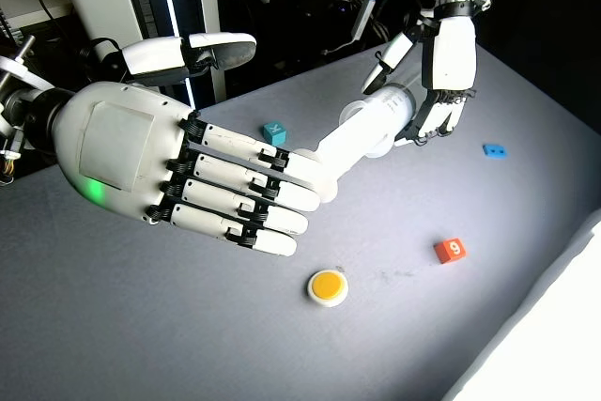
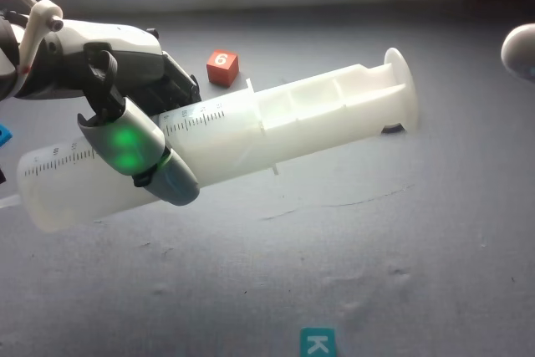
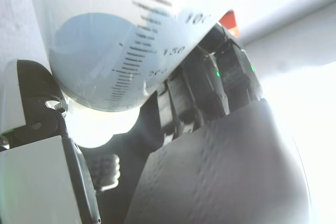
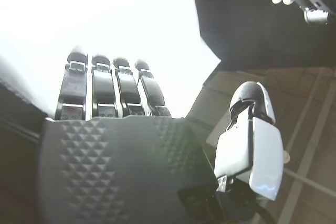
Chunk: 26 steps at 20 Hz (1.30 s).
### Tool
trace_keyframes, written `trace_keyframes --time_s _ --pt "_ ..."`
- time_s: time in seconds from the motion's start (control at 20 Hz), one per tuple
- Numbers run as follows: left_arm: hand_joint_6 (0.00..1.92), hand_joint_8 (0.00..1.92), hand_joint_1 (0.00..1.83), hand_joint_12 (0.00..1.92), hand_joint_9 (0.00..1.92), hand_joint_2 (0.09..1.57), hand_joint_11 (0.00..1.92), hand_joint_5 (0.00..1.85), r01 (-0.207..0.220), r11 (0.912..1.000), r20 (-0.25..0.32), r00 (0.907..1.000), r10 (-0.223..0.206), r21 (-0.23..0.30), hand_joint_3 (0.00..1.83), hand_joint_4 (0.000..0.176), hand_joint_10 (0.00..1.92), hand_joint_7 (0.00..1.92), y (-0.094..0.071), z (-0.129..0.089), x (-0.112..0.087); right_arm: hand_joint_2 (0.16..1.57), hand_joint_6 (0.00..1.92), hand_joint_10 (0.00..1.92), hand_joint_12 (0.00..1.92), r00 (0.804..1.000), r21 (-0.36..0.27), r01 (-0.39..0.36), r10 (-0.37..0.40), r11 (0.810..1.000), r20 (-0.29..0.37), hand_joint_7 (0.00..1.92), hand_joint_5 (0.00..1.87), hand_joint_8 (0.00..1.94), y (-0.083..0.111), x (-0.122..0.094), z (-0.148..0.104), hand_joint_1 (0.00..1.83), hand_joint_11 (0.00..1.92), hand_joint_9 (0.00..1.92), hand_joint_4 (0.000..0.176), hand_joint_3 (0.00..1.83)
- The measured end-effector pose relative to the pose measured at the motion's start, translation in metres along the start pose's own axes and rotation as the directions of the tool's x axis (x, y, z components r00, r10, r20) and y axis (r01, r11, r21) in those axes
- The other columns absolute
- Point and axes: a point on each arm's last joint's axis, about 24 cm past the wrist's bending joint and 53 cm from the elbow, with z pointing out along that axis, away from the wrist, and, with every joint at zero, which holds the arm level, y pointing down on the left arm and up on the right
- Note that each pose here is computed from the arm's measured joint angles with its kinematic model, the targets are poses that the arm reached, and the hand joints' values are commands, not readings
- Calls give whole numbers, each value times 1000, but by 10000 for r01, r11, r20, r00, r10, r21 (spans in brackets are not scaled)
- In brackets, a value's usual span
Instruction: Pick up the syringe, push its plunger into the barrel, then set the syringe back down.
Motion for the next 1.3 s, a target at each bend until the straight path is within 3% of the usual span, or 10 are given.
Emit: trace_keyframes --time_s 0.3,0.5,0.55,0.65,0.75,0.8,0.95,1.05,1.2,1.3 --pt "1399 1150 1337 1650 700 1220 279 717 -7 10000 -6 10000 7 -16 3 0 1535 792 0 0 0 935 0 0 0 10000 6 -15 15 10000 26 0 0 0 0 -1 0 0 0 0 0 0" --pt "1357 1080 1346 1662 750 1201 367 710 -16 10000 -14 10000 16 -19 0 0 1489 860 0 0 1 919 0 0 0 10000 -2 -15 15 10000 29 0 0 0 0 -1 0 0 0 0 0 0" --pt "1385 1156 1341 1699 736 1219 362 663 -14 10000 -19 10000 14 -21 1 0 1530 824 0 0 1 920 0 0 0 9999 -5 -104 104 9999 44 0 0 0 0 0 0 0 0 0 0 0" --pt "1370 1177 1341 1718 728 1220 361 675 -30 10000 -30 10000 30 -14 0 0 1544 814 0 0 2 917 0 0 0 9964 6 -709 708 9975 457 0 0 0 -2 -1 1 0 0 0 0 0" --pt "1316 1017 1353 1678 778 1186 396 743 -50 10000 -71 10000 50 2 0 0 1462 892 -1 -1 4 917 0 0 0 9892 -31 -1279 1277 9918 715 0 0 0 -4 4 2 0 0 0 0 0" --pt "1325 1058 1351 1650 771 1188 392 744 -20 10000 -87 10000 20 6 1 0 1456 872 -1 -1 4 921 0 0 0 9850 -73 -1520 1521 9884 810 0 0 0 -4 7 2 0 0 0 0 0" --pt "1338 1158 1345 1699 726 1209 337 714 -23 10000 -53 10000 23 34 3 0 1533 826 -3 -1 3 924 0 0 0 9563 59 -2673 2645 9636 1248 0 0 0 -7 14 -1 0 0 0 0 0" --pt "1314 1166 1345 1725 744 1208 344 733 100 9999 -102 9999 -99 111 0 0 1523 811 -6 -2 4 912 0 0 0 9222 251 -3648 3575 9307 1477 0 0 0 -10 25 -5 0 0 0 0 0" --pt "1391 1173 1335 1740 674 1225 250 723 311 9993 -175 9994 -308 200 1 0 1561 795 -10 -3 4 925 0 0 0 8907 661 -4473 4375 8919 1234 0 0 0 -11 51 -11 0 0 0 0 0" --pt "1315 1063 1347 1693 733 1194 346 768 371 9988 -159 9992 -366 329 0 0 1493 866 -15 -4 3 929 0 0 0 8731 1142 -4857 4747 8666 1109 0 0 0 -17 70 -13 0 0 0 0 0"
